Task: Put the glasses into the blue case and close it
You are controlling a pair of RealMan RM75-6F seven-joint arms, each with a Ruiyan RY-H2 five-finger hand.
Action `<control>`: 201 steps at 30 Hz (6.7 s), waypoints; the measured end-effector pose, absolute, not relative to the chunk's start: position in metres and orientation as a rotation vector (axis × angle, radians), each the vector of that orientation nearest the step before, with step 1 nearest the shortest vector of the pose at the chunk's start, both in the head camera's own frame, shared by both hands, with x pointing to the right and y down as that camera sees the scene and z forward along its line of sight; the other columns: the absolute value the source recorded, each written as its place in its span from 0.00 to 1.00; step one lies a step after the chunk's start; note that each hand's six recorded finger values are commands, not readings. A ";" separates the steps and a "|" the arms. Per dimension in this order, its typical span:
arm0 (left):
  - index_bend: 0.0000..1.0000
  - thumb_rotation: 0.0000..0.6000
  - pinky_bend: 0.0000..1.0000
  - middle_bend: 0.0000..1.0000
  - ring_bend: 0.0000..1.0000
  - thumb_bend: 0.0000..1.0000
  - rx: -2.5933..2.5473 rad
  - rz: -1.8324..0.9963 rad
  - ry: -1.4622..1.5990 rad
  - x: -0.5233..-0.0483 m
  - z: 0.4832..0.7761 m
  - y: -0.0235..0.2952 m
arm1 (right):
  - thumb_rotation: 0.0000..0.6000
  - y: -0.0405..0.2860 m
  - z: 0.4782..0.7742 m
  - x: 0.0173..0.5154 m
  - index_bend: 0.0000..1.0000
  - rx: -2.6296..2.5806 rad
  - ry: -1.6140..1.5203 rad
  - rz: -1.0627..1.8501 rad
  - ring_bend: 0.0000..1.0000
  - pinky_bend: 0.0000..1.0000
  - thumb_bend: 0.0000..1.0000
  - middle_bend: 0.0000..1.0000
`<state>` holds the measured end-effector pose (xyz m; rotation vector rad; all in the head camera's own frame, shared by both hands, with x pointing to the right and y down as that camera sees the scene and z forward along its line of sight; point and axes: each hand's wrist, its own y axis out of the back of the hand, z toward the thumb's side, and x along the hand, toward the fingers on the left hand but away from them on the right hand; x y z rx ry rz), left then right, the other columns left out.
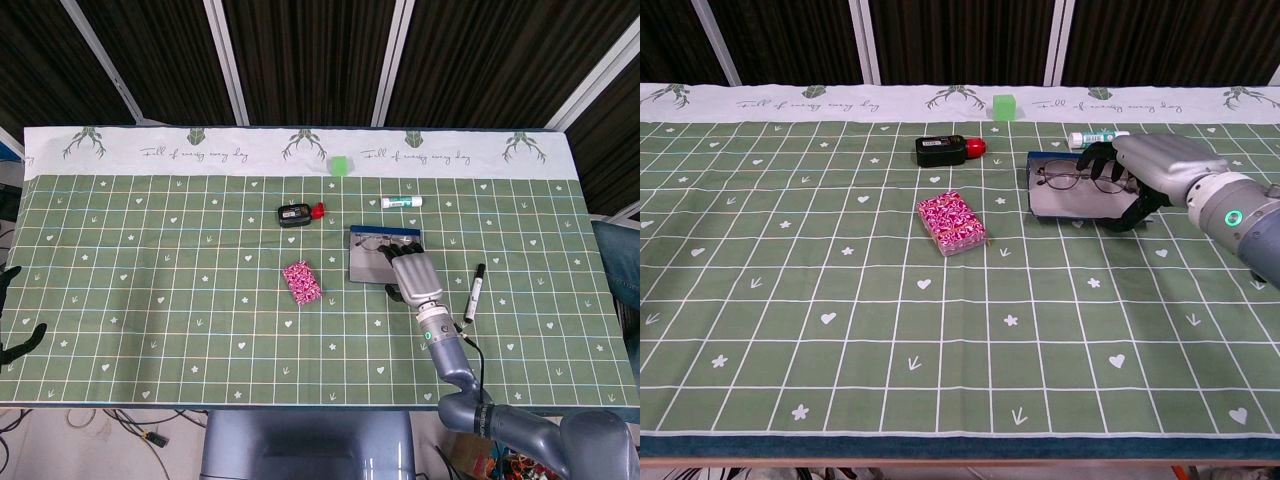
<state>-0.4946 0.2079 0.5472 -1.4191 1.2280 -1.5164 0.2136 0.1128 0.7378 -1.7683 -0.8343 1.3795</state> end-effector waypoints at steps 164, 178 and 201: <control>0.15 1.00 0.00 0.00 0.00 0.21 -1.416 -1.521 1.274 -0.497 0.545 0.207 | 1.00 0.039 0.735 0.195 0.25 -1.759 -0.685 1.610 0.30 0.24 0.51 0.26; 0.15 1.00 0.00 0.00 0.00 0.21 -1.412 -1.520 1.269 -0.497 0.545 0.207 | 1.00 0.029 0.724 0.198 0.22 -1.691 -0.719 1.595 0.27 0.23 0.24 0.22; 0.15 1.00 0.00 0.00 0.00 0.21 -1.421 -1.440 1.170 -0.480 0.539 0.208 | 1.00 0.110 0.610 0.316 0.17 -1.525 -1.121 1.299 0.16 0.22 0.13 0.12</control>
